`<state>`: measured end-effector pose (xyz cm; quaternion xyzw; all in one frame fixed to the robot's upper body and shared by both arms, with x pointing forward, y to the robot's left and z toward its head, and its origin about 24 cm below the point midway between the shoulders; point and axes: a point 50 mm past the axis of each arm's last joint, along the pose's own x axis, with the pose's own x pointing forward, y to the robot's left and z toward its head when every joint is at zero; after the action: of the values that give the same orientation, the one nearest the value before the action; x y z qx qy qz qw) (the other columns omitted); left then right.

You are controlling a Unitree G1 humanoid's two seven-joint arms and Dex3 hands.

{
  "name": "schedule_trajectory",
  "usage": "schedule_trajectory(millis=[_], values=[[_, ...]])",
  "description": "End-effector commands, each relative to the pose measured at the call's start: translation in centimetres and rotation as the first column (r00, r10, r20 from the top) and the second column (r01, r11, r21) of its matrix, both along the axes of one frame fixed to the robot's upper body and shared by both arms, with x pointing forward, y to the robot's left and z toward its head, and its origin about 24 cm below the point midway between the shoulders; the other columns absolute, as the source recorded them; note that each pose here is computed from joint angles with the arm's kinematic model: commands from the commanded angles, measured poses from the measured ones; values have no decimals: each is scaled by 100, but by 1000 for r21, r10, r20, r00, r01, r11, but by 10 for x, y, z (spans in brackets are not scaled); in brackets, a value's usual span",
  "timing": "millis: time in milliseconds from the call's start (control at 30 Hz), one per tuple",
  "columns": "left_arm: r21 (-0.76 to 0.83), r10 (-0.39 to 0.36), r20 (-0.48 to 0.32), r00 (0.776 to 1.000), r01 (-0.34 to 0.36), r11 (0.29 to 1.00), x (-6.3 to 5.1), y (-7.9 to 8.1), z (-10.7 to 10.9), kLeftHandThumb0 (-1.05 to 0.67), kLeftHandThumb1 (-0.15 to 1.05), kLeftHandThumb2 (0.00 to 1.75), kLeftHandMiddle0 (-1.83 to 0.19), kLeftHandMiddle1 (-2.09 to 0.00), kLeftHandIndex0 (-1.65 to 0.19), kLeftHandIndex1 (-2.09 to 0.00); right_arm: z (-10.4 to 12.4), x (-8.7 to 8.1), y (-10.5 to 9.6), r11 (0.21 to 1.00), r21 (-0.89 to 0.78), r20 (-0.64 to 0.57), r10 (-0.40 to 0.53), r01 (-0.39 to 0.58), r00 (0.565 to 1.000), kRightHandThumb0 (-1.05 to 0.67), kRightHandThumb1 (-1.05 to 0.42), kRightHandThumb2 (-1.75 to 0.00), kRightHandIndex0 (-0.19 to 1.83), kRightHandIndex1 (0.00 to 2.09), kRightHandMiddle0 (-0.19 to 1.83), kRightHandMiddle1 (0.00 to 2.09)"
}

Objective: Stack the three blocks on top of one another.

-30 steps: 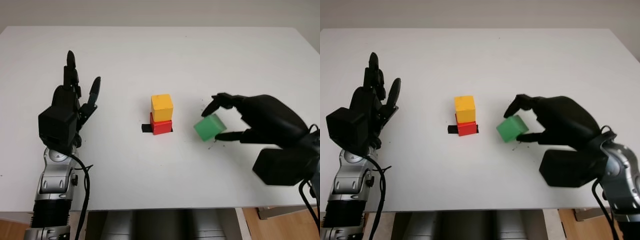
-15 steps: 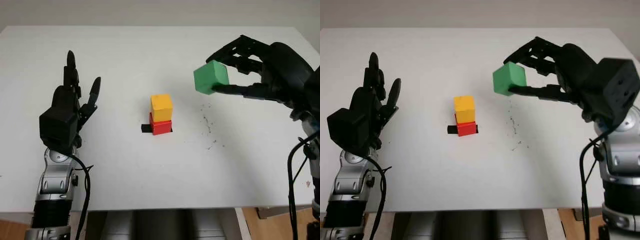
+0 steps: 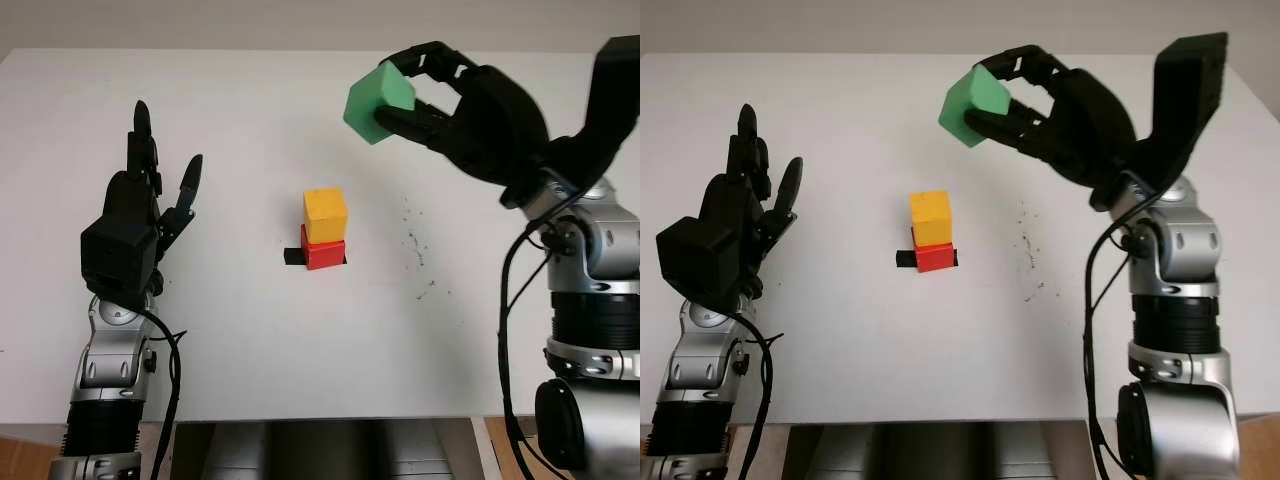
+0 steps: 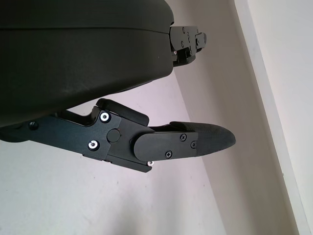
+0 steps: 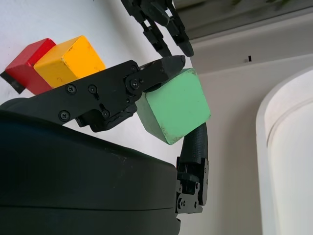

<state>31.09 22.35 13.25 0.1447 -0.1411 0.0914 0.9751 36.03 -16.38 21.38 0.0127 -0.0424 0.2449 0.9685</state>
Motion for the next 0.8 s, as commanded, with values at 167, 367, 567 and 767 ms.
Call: schedule_trajectory(millis=[167, 367, 567, 767], values=[[4, 3, -1, 1000, -3, 1000, -1, 0, 0, -68, 105, 43, 11, -5, 11, -6, -3, 5, 21, 999, -26, 2, 44, -44, 999, -42, -105, -9, 25, 2, 12, 187], [9, 6, 2, 1000, -6, 1000, -2, -1, 1, -67, 105, 43, 11, -5, 11, -6, -11, 6, 25, 990, -119, -3, 73, -73, 997, -42, -103, -6, 26, 2, 14, 182], [13, 8, 9, 1000, -8, 1000, -2, 0, 0, -67, 105, 44, 11, -5, 11, -6, -12, 6, 20, 964, -245, 3, 106, -102, 994, -41, -102, -5, 29, 3, 18, 178], [13, 8, 11, 1000, -8, 1000, -2, 0, -1, -67, 105, 44, 10, -6, 10, -6, -7, 5, 14, 951, -280, -1, 133, -128, 991, -42, -100, -5, 31, 4, 23, 180]])
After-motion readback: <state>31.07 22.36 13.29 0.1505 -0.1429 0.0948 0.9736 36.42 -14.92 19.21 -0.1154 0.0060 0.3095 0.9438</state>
